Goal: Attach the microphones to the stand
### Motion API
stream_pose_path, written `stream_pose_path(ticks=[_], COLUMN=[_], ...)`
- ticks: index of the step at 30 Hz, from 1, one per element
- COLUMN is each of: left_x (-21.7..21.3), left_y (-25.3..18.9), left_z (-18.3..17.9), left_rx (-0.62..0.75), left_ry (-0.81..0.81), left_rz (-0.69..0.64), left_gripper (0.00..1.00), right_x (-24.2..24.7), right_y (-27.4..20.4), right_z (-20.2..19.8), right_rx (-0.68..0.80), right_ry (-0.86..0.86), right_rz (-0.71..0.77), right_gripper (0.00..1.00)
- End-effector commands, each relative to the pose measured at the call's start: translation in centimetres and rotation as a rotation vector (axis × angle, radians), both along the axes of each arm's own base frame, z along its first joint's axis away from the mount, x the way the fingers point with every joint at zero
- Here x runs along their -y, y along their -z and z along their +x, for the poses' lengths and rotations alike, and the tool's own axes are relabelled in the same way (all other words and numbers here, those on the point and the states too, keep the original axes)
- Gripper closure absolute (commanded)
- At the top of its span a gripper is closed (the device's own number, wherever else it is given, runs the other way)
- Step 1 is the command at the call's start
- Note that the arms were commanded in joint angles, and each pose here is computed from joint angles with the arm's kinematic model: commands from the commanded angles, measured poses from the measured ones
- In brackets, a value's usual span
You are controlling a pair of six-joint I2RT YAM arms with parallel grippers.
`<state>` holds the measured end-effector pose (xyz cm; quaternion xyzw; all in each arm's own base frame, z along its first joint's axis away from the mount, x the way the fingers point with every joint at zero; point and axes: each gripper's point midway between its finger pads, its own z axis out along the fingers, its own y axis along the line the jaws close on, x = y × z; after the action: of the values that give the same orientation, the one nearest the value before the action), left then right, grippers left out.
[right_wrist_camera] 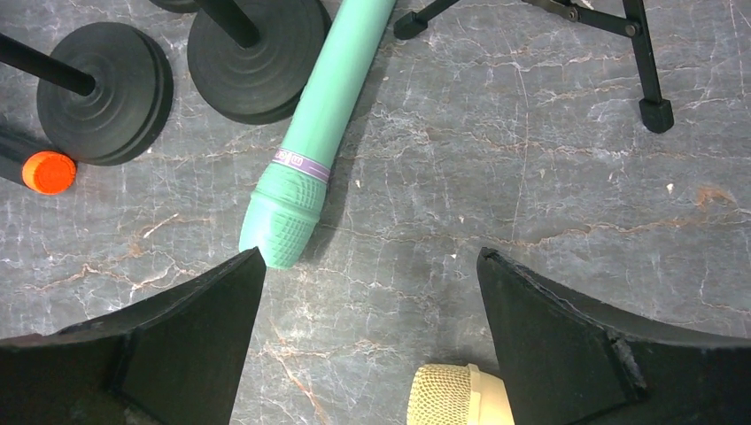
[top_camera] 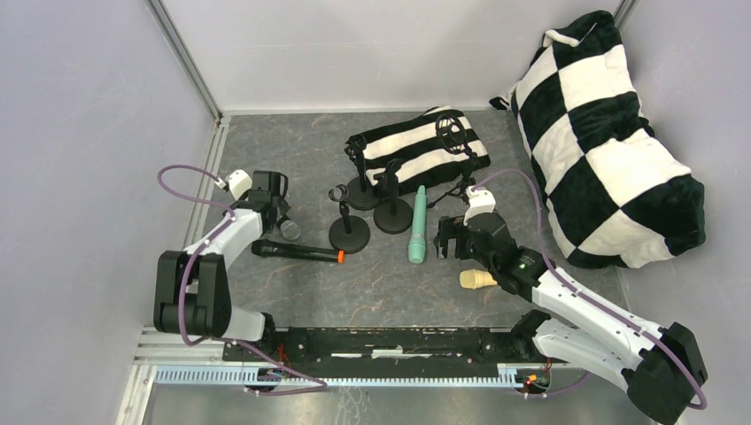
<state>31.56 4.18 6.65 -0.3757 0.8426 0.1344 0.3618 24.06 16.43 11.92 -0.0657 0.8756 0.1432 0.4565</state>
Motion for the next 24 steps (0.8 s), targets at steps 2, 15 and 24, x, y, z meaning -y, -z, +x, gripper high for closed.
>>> stream_pose_path(ticks=[2, 15, 24], left_x=[0.5, 0.8, 1.5], left_y=[-1.0, 2.6, 4.6], left_z=[5.0, 7.2, 7.1], left_rx=[0.121, 0.025, -0.010], left_ry=[-0.009, -0.018, 0.002], left_rz=[-0.066, -0.083, -0.121], left_gripper=[0.00, 0.05, 0.19], right_x=[0.4, 1.2, 1.6], right_y=[-0.2, -0.4, -1.0], right_z=[0.1, 0.0, 0.2], right_rx=[0.029, 0.043, 0.060], right_ry=[-0.005, -0.012, -0.008], right_rz=[-0.029, -0.076, -0.097], right_gripper=[0.03, 0.02, 0.02])
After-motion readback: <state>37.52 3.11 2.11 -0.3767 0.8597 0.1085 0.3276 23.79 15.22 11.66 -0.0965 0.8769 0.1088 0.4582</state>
